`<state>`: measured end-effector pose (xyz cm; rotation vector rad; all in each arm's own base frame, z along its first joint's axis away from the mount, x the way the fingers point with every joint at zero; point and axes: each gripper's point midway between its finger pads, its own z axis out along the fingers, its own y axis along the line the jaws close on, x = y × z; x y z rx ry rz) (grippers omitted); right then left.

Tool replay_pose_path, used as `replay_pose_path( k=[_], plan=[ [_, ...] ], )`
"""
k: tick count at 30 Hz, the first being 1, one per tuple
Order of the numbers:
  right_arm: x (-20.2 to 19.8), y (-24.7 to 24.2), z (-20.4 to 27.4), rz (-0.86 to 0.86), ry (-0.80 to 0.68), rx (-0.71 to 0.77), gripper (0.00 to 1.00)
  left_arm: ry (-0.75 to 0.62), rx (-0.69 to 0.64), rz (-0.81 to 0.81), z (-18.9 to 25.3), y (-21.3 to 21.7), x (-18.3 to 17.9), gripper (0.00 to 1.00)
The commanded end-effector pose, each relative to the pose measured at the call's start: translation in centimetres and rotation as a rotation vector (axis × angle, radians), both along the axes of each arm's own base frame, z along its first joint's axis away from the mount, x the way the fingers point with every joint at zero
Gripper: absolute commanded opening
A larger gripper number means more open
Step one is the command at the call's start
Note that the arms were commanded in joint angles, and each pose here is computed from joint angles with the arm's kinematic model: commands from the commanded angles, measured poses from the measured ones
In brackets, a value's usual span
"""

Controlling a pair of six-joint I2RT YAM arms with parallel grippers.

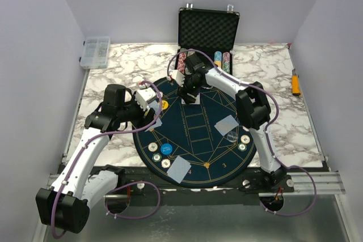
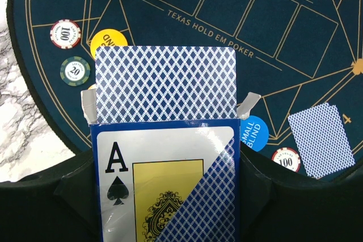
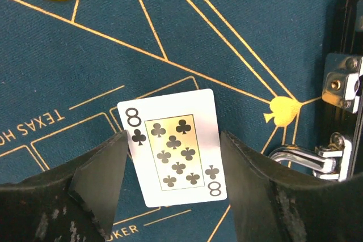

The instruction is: Distribute texas hold em gaming equipment

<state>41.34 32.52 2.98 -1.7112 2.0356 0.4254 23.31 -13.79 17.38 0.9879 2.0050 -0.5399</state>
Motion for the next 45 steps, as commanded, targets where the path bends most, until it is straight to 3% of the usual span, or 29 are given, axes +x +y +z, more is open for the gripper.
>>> replay_pose_path(
  k=[1,5,9,16,21,24,40,42,45],
  plan=[
    [-0.6,1.2,1.1,0.060,0.001,0.042,0.74,-0.060,-0.030,-0.056,1.2,-0.7,0.2,0.00],
    [-0.1,2.0,5.9,-0.009,-0.047,0.135,0.87,-0.081,-0.027,-0.087,1.2,-0.8,0.0,0.00],
    [-0.3,1.9,10.9,-0.118,0.009,0.238,0.91,-0.117,-0.020,-0.113,1.4,-0.9,0.2,0.00],
    [-4.1,1.4,17.3,-0.238,0.325,0.459,0.91,-0.151,0.008,-0.169,1.0,-1.5,0.2,0.00],
    [-8.8,3.6,21.2,-0.287,0.676,0.632,0.91,-0.156,0.020,-0.197,0.9,-2.5,0.2,0.00],
    [-10.1,4.8,21.2,-0.333,0.749,0.647,0.92,-0.155,0.014,-0.202,1.1,-3.2,0.4,0.00],
    [-15.8,7.3,17.1,-0.312,0.763,0.505,0.94,-0.149,-0.009,-0.221,1.9,-5.2,0.5,0.00],
    [-15.9,7.2,16.7,-0.313,0.768,0.496,0.89,-0.145,-0.013,-0.219,1.9,-5.2,0.5,0.00],
    [-15.8,6.9,16.0,-0.315,0.756,0.466,0.70,-0.143,-0.016,-0.215,1.9,-5.2,0.5,0.00]
  ],
)
